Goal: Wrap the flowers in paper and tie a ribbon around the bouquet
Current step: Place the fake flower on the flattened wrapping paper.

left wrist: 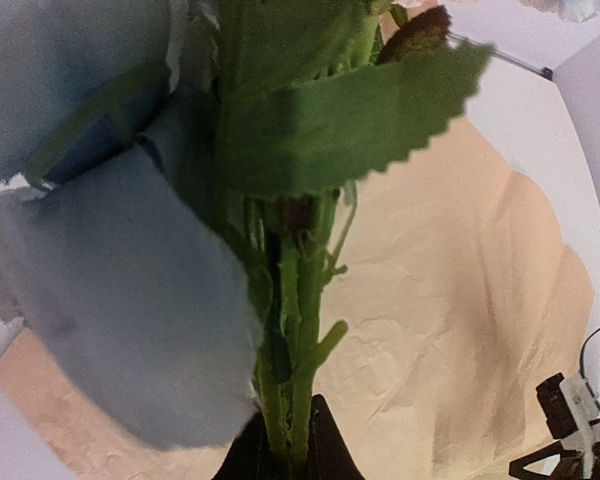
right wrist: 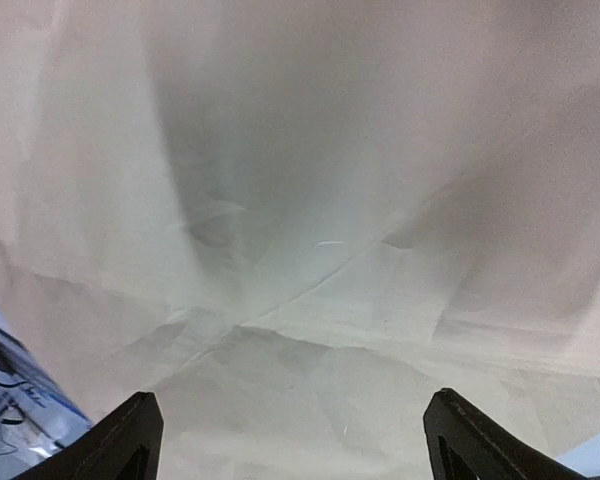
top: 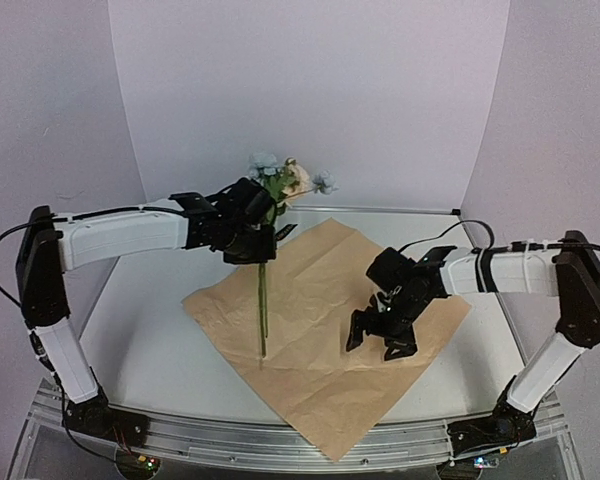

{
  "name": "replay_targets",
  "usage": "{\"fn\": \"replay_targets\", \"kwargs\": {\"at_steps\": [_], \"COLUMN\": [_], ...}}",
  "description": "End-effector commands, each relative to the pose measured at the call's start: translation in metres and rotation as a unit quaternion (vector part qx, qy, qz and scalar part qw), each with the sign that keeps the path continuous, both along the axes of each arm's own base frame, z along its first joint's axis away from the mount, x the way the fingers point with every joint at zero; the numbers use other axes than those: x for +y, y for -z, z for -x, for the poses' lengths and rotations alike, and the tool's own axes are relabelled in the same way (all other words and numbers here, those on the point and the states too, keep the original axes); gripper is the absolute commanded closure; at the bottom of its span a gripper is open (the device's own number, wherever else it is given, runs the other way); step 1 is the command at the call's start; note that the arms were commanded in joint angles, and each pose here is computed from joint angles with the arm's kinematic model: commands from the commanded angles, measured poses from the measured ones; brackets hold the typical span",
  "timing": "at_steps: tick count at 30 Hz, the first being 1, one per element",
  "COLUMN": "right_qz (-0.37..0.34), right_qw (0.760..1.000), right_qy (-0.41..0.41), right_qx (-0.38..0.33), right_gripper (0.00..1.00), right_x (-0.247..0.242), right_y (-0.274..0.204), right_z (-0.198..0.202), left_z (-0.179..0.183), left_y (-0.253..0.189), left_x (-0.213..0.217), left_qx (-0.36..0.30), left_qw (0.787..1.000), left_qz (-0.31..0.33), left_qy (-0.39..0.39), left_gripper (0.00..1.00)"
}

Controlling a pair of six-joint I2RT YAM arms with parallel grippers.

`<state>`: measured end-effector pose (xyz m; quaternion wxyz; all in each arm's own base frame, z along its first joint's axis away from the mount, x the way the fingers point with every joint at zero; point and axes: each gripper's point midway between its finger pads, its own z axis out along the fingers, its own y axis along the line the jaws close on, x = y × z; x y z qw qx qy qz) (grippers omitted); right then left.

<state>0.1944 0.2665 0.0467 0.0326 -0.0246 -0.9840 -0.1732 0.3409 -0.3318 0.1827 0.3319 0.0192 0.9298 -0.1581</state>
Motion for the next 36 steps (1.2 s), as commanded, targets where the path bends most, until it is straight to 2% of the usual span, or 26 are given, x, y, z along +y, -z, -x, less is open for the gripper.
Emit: {"fn": "replay_targets", "kwargs": {"at_steps": [1, 6, 9, 12, 24, 30, 36], "right_qz": [-0.028, 0.036, 0.047, 0.054, 0.073, 0.076, 0.085], "right_qw": [0.998, 0.996, 0.994, 0.994, 0.994, 0.994, 0.994], "right_qy": [0.032, 0.036, 0.046, 0.047, 0.049, 0.047, 0.041], "right_qx": [-0.042, -0.080, -0.090, -0.085, -0.070, -0.065, -0.063], "right_gripper": [0.04, 0.02, 0.02, 0.02, 0.02, 0.02, 0.02], "right_x": [-0.022, -0.077, -0.095, -0.106, -0.122, -0.123, -0.123], "right_y": [-0.069, -0.092, -0.098, -0.098, -0.087, -0.085, -0.083], "right_z": [-0.012, -0.001, 0.004, 0.010, 0.025, 0.026, 0.024], "left_z": [-0.025, -0.040, -0.044, -0.048, -0.053, -0.053, -0.051], "left_y": [-0.025, -0.004, 0.018, 0.033, 0.090, 0.089, 0.057], "left_x": [-0.064, -0.116, -0.138, -0.157, -0.182, -0.181, -0.173], "left_qx": [-0.041, -0.023, -0.013, -0.003, 0.030, 0.033, 0.012], "left_qw": [0.996, 0.996, 0.997, 0.996, 0.996, 0.996, 0.996], "left_qz": [0.055, 0.058, 0.034, 0.037, 0.035, 0.042, 0.059], "left_qy": [0.049, 0.070, 0.071, 0.076, 0.081, 0.072, 0.069], "left_gripper": [1.00, 1.00, 1.00, 1.00, 0.99, 0.69, 0.54]}}
